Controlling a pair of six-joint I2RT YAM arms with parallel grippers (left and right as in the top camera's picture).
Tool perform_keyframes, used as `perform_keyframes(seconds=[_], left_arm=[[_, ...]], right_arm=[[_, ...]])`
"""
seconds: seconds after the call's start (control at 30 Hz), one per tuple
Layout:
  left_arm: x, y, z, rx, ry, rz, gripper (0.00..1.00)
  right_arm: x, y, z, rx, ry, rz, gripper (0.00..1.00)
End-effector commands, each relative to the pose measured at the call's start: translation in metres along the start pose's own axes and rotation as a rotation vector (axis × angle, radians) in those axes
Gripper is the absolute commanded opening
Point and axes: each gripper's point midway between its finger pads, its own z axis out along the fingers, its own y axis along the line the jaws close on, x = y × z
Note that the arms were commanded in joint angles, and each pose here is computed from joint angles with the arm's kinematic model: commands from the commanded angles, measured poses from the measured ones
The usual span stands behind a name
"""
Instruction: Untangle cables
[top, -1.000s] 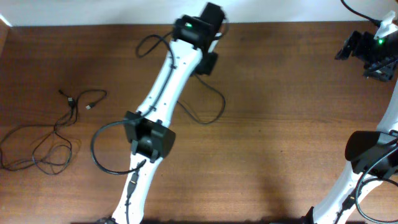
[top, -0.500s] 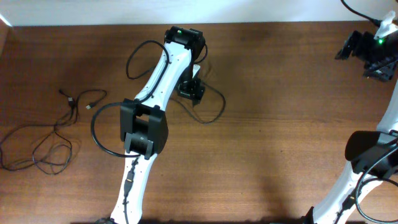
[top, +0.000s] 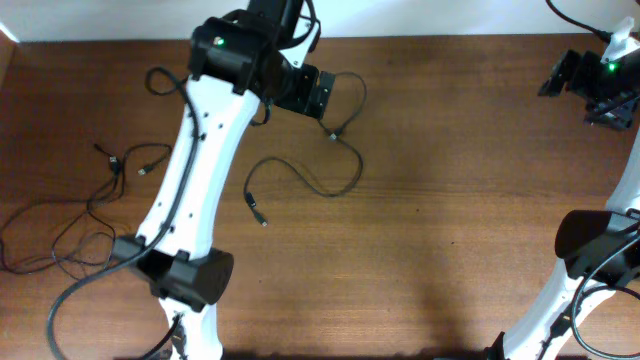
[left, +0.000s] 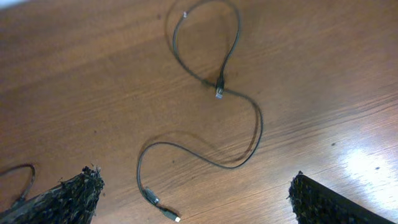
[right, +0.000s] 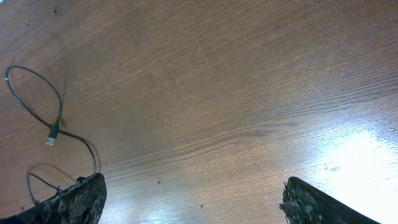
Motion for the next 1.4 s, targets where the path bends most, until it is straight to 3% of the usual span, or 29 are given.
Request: perform_keyframes(seconds=[0.0, 0.1, 0.27, 0.4, 0.63, 0.77, 1.17, 1.27, 1.37], left_arm=[[-0.004, -0.002, -0.021, 0.02, -0.053, -0.018, 0.99], [0.004, -0.001, -0.009, 0.019, -0.016, -0.042, 0.99], [0.032, -0.014, 0.075, 0.104, 0.057, -0.097, 0.99], [0.068, -0.007, 0.135, 0.062, 0.108, -0.323, 0.99], [0.108, -0.003, 0.167, 0.01, 0.201, -0.479, 0.99], [0.111, -0.004, 0.193, 0.014, 0.192, -0.595, 0.99], [0.141, -0.01, 0.223, -0.026, 0.297, -0.577, 1.0], [0.147, -0.009, 0.239, -0.031, 0.312, -0.578, 0.84], [0.142, -0.009, 0.246, -0.022, 0.286, -0.577, 0.62]], right_arm=[[0.001, 0.004, -0.01, -0.005, -0.02, -0.023, 0.92], [0.001, 0.004, -0.01, -0.006, -0.02, -0.023, 0.92], [0.001, 0.004, -0.01, -0.005, -0.02, -0.023, 0.92], [0.001, 0.004, -0.01, -0.006, -0.02, -0.023, 0.92], [0.001, 0.004, -0.01, -0.006, -0.02, -0.023, 0.92], [0.002, 0.004, -0.01, -0.006, -0.02, -0.023, 0.92], [0.002, 0.004, -0.01, -0.006, -0.02, -0.023, 0.92], [0.002, 0.004, -0.01, -0.006, -0.02, -0.023, 0.92], [0.002, 0.004, -0.01, -0.006, -0.02, -0.023, 0.92]])
